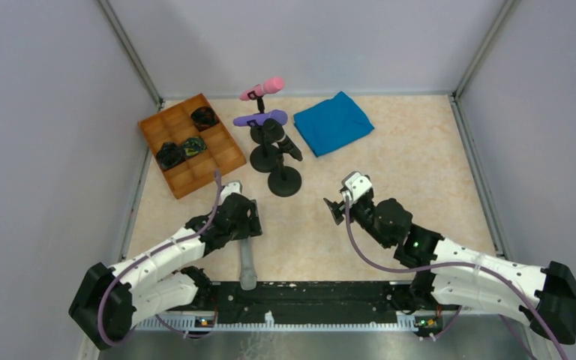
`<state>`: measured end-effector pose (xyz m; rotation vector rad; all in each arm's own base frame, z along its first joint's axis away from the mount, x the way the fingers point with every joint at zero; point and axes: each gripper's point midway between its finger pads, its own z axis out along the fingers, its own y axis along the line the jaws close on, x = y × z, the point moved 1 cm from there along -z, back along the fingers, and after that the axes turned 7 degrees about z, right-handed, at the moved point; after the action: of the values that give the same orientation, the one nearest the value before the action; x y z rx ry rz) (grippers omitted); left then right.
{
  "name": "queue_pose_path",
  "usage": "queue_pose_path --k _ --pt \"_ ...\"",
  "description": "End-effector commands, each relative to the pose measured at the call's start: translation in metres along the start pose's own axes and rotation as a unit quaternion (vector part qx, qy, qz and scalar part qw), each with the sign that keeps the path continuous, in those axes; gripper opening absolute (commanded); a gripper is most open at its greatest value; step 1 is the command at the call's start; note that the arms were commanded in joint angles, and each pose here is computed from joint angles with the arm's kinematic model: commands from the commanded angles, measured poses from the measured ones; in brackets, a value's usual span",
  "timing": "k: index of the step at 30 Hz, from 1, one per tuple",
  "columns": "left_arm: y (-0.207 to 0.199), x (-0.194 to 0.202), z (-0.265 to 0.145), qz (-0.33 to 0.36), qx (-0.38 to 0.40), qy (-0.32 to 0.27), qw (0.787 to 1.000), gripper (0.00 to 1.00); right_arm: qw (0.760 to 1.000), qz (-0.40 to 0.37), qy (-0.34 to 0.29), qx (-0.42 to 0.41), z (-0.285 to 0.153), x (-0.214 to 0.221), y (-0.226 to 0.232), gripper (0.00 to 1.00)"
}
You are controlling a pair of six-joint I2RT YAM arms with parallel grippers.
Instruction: Attach the microphones to the stand
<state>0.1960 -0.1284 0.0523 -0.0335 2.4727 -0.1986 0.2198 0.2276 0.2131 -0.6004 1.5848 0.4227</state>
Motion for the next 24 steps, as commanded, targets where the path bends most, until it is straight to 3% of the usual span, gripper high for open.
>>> queue_pose_path --k 1,9,17,24 --pt "-0.004 0.004 0.004 -0.002 -0.003 0.003 1.000 0.82 1.000 0.010 -0.016 0.010 0.003 -0.007 -0.003 0.68" --pt "-0.012 0.013 0.012 0.030 -0.004 0.025 0.999 0.76 1.000 0.010 -0.016 0.015 0.002 -0.006 -0.005 0.68" --pt "-0.029 0.007 0.016 0.050 0.022 0.018 0.998 0.61 1.000 0.008 -0.018 0.015 0.003 -0.008 -0.005 0.68" --pt "-0.040 0.004 0.021 0.067 0.030 0.016 0.997 0.53 1.000 0.010 -0.019 0.017 0.002 -0.008 -0.006 0.68"
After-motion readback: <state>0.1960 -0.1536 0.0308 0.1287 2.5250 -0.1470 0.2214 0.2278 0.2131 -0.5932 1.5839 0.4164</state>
